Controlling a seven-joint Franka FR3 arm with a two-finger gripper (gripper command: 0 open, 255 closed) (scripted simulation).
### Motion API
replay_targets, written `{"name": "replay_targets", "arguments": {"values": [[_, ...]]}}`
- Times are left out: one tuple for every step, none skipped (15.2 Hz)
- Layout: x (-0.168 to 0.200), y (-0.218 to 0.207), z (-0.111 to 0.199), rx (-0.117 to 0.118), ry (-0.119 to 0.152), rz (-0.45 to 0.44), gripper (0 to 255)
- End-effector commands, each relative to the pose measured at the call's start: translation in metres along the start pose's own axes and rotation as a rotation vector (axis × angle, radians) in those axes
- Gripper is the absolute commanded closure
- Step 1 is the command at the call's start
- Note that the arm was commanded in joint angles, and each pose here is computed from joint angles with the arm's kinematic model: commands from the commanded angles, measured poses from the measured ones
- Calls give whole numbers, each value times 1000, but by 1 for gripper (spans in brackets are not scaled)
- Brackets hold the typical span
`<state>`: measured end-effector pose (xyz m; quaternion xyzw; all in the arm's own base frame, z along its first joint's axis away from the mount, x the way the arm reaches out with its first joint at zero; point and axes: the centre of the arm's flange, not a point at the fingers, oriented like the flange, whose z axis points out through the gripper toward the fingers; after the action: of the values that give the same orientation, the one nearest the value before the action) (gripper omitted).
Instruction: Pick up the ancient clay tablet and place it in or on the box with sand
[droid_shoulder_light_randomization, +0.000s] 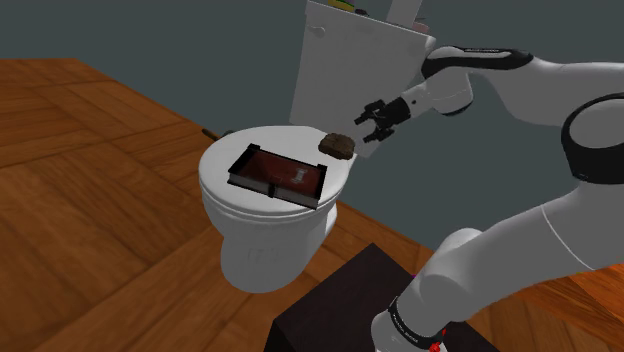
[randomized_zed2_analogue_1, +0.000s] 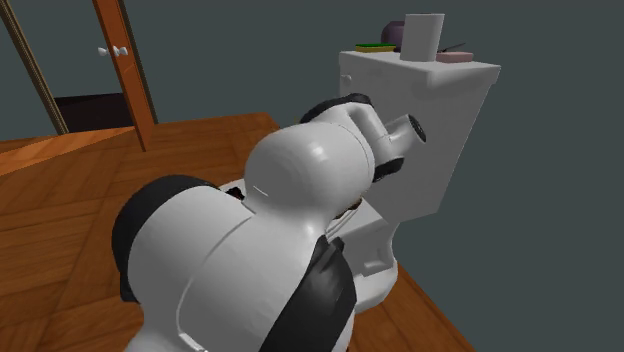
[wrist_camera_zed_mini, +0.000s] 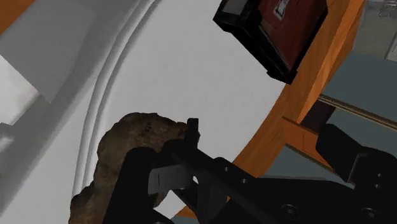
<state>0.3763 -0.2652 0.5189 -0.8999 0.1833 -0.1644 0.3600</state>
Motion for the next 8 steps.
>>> {"name": "replay_targets", "arguments": {"values": [[11, 33, -1, 74, 36, 35, 0], [16, 49, -1, 110, 52, 53, 0], [21, 65, -1, 146, 67, 71, 0], [26, 81, 0, 182, 82, 89, 0], [30, 97, 2, 218, 98, 107, 0], [35, 113, 4, 253, 113, 124, 0], [39, 130, 6, 289, 128, 142, 0], [42, 146, 9, 325, 144, 160, 0]]}}
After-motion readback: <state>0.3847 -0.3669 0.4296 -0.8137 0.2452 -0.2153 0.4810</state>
